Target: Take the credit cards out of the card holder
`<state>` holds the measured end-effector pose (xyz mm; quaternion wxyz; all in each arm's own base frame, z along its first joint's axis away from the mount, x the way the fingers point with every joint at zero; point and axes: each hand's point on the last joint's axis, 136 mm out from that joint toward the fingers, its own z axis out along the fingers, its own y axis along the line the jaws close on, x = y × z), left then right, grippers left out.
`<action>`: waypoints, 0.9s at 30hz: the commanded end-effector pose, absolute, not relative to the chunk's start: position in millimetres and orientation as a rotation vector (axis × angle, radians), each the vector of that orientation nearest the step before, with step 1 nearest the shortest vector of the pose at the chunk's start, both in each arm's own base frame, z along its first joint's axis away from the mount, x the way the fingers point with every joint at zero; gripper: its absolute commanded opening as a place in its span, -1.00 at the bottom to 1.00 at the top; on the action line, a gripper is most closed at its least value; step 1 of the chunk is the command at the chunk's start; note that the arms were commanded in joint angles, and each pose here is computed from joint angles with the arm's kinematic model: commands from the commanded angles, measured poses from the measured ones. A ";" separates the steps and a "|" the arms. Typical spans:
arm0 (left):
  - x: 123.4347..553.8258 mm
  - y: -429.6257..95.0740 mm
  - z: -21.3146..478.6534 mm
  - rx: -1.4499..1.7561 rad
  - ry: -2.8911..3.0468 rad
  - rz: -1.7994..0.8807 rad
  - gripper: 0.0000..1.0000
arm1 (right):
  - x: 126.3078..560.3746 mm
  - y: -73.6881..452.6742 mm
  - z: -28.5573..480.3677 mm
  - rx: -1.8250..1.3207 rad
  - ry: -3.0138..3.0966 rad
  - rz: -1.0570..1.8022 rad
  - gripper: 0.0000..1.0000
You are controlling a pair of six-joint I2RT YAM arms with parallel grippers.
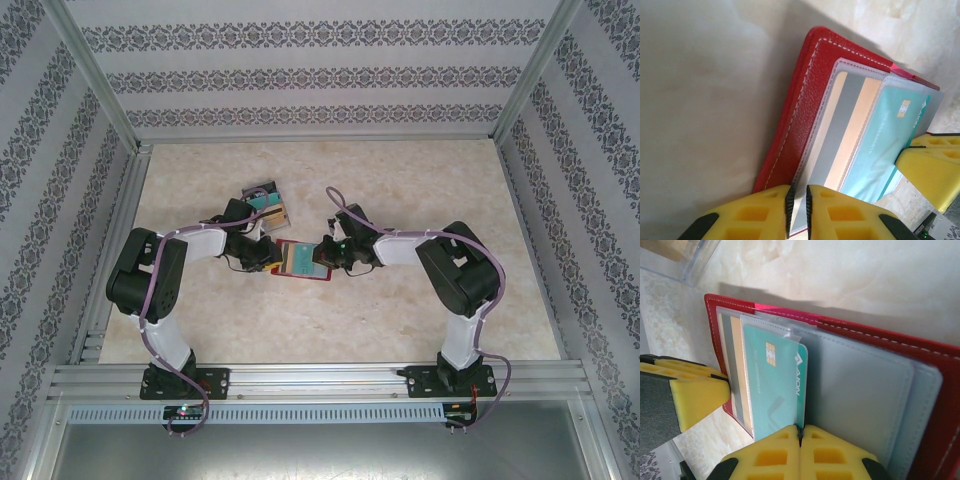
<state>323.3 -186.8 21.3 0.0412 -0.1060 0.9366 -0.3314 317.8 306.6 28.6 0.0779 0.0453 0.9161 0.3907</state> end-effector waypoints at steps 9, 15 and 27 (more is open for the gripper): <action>316.0 -175.8 29.0 -0.345 2.920 -0.888 -0.47 | 330.4 336.7 30.4 0.080 2.729 1.216 -0.94; 321.8 -178.9 39.2 -0.337 2.892 -0.910 -0.47 | 330.1 342.6 24.8 0.073 2.744 1.218 -0.72; 329.7 -185.1 44.6 -0.322 2.861 -0.950 -0.50 | 328.0 336.6 24.6 0.081 2.742 1.194 -0.76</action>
